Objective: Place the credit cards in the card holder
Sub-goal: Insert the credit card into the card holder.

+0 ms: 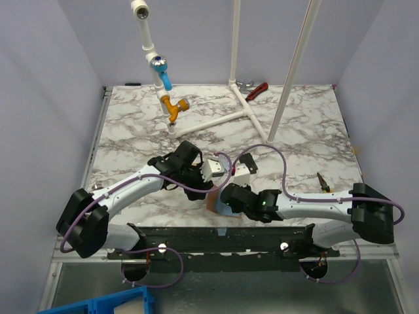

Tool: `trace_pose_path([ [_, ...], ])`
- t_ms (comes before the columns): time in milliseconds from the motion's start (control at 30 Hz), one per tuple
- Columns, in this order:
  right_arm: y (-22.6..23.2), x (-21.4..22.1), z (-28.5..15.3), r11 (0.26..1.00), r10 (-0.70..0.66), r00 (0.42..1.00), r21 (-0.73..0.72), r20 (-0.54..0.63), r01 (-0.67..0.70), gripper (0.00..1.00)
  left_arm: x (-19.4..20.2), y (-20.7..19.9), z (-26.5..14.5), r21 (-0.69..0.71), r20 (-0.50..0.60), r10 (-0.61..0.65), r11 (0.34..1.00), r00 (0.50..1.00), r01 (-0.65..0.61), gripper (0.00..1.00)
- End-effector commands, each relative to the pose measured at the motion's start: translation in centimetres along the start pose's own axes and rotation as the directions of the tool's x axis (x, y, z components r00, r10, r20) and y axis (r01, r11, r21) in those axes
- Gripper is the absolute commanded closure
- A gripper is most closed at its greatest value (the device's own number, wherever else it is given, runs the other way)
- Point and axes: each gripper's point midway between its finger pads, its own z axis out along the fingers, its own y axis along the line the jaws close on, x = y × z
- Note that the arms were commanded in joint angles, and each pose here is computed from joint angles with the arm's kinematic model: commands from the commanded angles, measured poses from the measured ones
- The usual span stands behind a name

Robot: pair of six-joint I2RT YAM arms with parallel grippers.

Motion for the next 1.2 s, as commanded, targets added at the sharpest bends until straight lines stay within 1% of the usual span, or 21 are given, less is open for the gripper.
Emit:
trace_pose_path([
  [0,-0.2,-0.7,-0.4,0.996,0.075,0.997,-0.051,-0.002,-0.075,0.99,-1.9,-1.5,-1.9,0.055,0.050,0.096,0.994,0.994,-0.099,0.50],
  [267,0.5,-0.9,-0.7,0.988,0.101,0.995,-0.117,0.000,-0.100,0.99,-1.2,-2.5,-3.6,0.110,0.008,0.050,0.993,0.999,-0.051,0.49],
  [433,0.4,-0.7,-0.9,0.982,0.125,0.992,-0.146,0.014,-0.121,0.99,-0.4,-2.2,-4.2,0.077,-0.015,0.080,0.994,0.997,-0.078,0.49],
  [533,0.8,-0.7,-1.0,0.981,0.111,0.994,-0.159,0.002,-0.110,0.99,-0.5,-1.9,-4.7,0.069,-0.005,0.068,0.995,0.998,-0.067,0.49],
  [700,0.9,-1.5,-1.7,0.983,0.085,0.996,-0.165,0.006,-0.083,0.99,-1.3,-2.1,-5.7,0.052,0.049,0.059,0.997,0.997,-0.062,0.48],
  [900,0.4,-0.8,-2.2,0.982,0.047,0.999,-0.184,0.000,-0.047,0.99,-1.0,-2.0,-5.1,0.046,0.054,0.030,0.998,0.998,-0.032,0.48],
  [1067,1.2,-0.5,-1.6,0.978,0.012,1.000,-0.206,-0.016,-0.015,0.99,-0.6,-1.6,-4.8,0.043,0.034,0.043,0.998,0.999,-0.044,0.47],
  [1167,1.6,-0.1,-1.2,0.974,0.015,0.999,-0.227,-0.035,-0.023,0.99,-1.2,-1.2,-4.9,0.025,0.051,0.078,0.997,0.996,-0.080,0.47],
])
